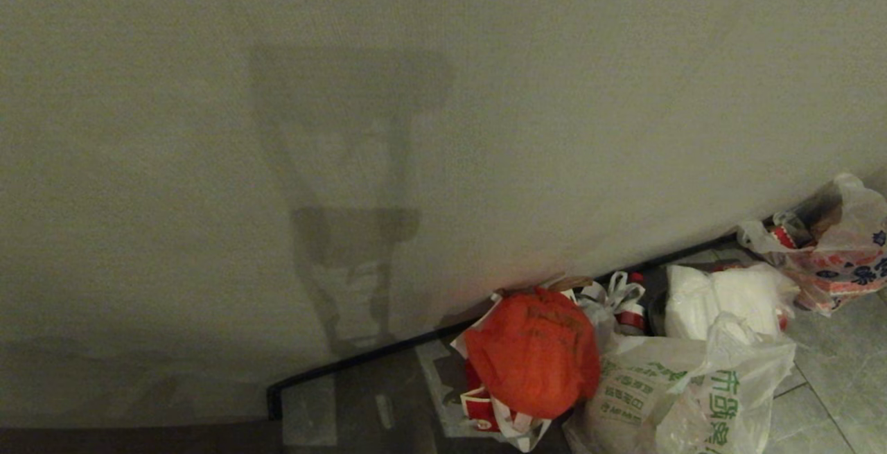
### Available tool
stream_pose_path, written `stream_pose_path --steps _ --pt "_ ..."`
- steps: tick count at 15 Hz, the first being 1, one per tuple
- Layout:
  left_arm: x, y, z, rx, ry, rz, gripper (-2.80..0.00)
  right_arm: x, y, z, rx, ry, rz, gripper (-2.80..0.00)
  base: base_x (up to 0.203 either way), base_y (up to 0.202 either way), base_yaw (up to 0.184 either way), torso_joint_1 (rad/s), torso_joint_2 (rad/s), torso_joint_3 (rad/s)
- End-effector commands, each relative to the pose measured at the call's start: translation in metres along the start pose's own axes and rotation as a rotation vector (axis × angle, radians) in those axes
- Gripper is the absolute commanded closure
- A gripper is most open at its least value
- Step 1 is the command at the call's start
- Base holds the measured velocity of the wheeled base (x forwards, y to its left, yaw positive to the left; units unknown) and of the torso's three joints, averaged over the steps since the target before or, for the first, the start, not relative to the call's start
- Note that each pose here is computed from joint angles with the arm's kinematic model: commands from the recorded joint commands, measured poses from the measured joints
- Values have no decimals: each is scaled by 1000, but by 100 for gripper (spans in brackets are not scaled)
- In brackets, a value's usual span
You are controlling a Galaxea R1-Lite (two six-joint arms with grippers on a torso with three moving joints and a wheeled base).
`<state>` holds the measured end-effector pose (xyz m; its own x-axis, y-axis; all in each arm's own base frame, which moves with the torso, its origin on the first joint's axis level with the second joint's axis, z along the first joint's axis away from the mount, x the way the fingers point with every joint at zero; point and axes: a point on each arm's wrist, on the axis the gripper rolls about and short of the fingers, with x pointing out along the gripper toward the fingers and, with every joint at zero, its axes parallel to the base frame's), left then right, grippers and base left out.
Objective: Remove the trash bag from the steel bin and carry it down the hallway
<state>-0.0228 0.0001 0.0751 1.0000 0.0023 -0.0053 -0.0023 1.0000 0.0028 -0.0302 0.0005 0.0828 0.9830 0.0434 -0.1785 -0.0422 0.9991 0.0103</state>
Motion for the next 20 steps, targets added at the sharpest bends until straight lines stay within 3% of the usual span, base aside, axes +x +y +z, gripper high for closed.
stream_pose_path --steps 1,2,20 --pt "0 0 0 0 1 1 0 6 -1 -4 -7 -168 -22 0 0 0 0 0 0 0" --pt "0 0 0 0 0 0 0 9 -1 -6 -11 -199 -33 0 0 0 0 0 0 0" --pt "0 0 0 -3 2 1 0 9 -1 -6 -12 -196 -37 0 0 0 0 0 0 6"
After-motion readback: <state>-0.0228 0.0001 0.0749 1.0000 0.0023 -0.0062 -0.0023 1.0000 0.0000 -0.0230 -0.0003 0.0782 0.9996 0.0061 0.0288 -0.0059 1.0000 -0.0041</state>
